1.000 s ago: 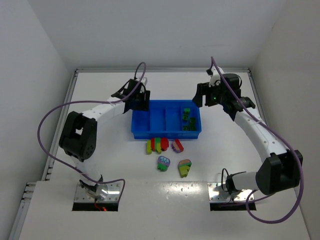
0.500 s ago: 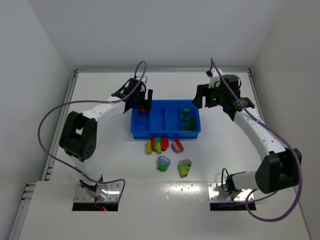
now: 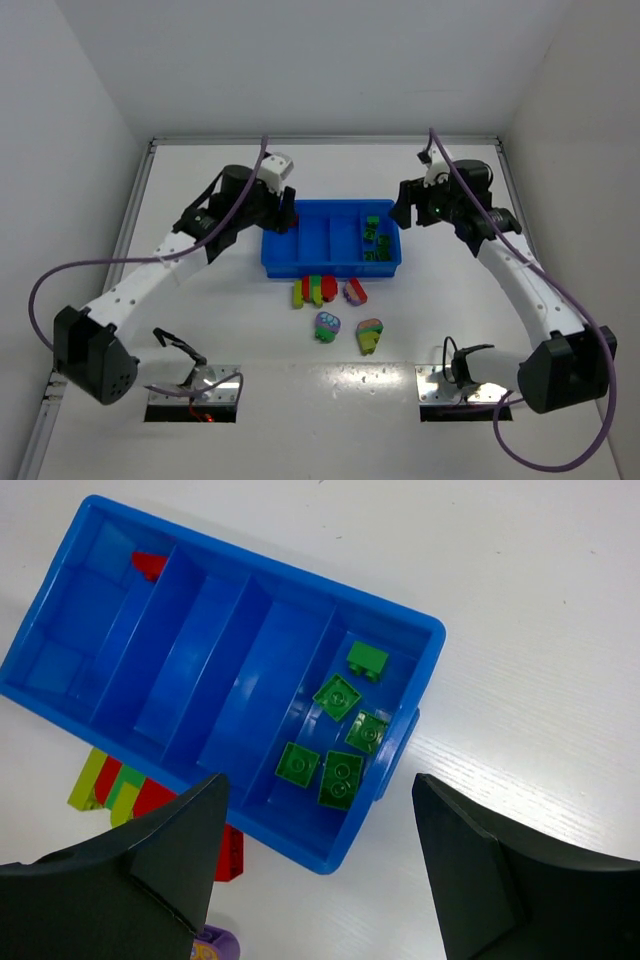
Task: Sort the legos into containers by color
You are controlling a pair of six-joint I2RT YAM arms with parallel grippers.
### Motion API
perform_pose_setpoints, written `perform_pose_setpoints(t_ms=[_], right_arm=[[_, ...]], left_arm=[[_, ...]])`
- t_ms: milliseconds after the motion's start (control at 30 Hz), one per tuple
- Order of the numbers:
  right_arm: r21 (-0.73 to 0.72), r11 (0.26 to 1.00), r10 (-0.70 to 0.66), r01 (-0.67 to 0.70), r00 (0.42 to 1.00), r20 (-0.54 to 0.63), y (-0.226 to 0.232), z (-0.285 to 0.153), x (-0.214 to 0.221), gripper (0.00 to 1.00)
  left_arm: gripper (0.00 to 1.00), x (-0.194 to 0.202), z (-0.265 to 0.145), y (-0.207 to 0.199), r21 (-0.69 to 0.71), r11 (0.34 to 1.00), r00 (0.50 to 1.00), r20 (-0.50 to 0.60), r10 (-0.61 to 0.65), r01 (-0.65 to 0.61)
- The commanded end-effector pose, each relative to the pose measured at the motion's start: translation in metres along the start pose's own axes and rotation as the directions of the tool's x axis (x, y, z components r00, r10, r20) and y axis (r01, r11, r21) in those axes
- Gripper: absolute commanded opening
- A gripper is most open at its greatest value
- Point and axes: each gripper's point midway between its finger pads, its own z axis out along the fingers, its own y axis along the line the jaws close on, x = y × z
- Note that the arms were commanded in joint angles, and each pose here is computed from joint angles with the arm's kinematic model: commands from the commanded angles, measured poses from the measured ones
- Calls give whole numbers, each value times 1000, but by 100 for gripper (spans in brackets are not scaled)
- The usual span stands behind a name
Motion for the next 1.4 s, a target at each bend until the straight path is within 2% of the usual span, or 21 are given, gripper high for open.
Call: perform_pose_setpoints(t_ms=[0,67,133,233,300,333,367,433,500,633,667,733,767,867,967,1000,1100,1200,1233,1300,1367], right_arm=[[-2,1000,-11,11,1000,5,-3,-12,6,75],[-5,1000,-9,9,1000,14,-2,-19,6,75],[-39,999,-8,8,1000,1,3,-23,11,75],[-148,986,-78,70,996,-51,19,-28,32,75],[-225,965,-150,131,986,-69,28,-31,42,76],[-248,961,-156,121,980,-126,30,-33,57,76],[-284,944,-211,168,969,-130,32,-36,63,76],[-317,934,-232,164,953,-192,34,-40,81,77],[-321,928,-266,190,940,-212,30,-41,90,77],[-296,931,-286,215,931,-225,25,-44,104,79],[-297,926,-303,235,930,-210,25,-45,101,79],[-296,926,-304,233,926,-223,22,-46,106,79],[-294,925,-307,239,927,-213,23,-48,105,80],[-276,937,-281,215,933,-225,18,-50,110,80],[-230,954,-242,190,944,-224,11,-53,112,80],[-220,956,-241,194,947,-213,10,-56,110,80],[-217,960,-221,174,951,-216,9,-57,110,80],[-237,957,-217,164,952,-216,11,-57,109,80],[-257,952,-226,168,950,-215,14,-58,111,80],[-314,924,-281,217,943,-176,22,-62,107,80],[-382,873,-377,305,917,-131,33,-66,106,80]], left_arm=[[59,48,-17,-14,69,994,989,-115,91,-84],[55,58,-34,-27,124,989,989,-112,99,-85],[54,82,-42,-41,196,977,981,-156,117,-85],[54,103,-51,-59,317,940,966,-179,188,-124],[59,118,-59,-77,446,883,946,-199,255,-144],[62,125,-64,-80,503,843,925,-194,326,-192],[69,129,-72,-93,583,787,917,-172,361,-201],[75,136,-81,-105,664,704,890,-130,438,-250],[79,134,-83,-108,681,679,882,-103,460,-274],[82,154,-86,-120,754,578,818,-98,566,-310],[82,165,-88,-127,788,521,784,-82,615,-327],[82,177,-87,-129,803,475,746,-60,663,-359],[82,181,-88,-131,813,426,715,-17,699,-397],[82,188,-87,-134,828,344,668,49,742,-443],[81,189,-85,-138,833,305,656,89,750,-462],[81,185,-83,-144,827,302,660,108,743,-475],[79,188,-78,-151,830,328,666,68,743,-451],[78,188,-67,-153,803,398,683,16,730,-444],[76,182,-60,-153,766,492,727,-47,685,-413],[75,182,-57,-155,746,571,771,-125,625,-342],[75,180,-52,-157,725,612,797,-148,586,-315]])
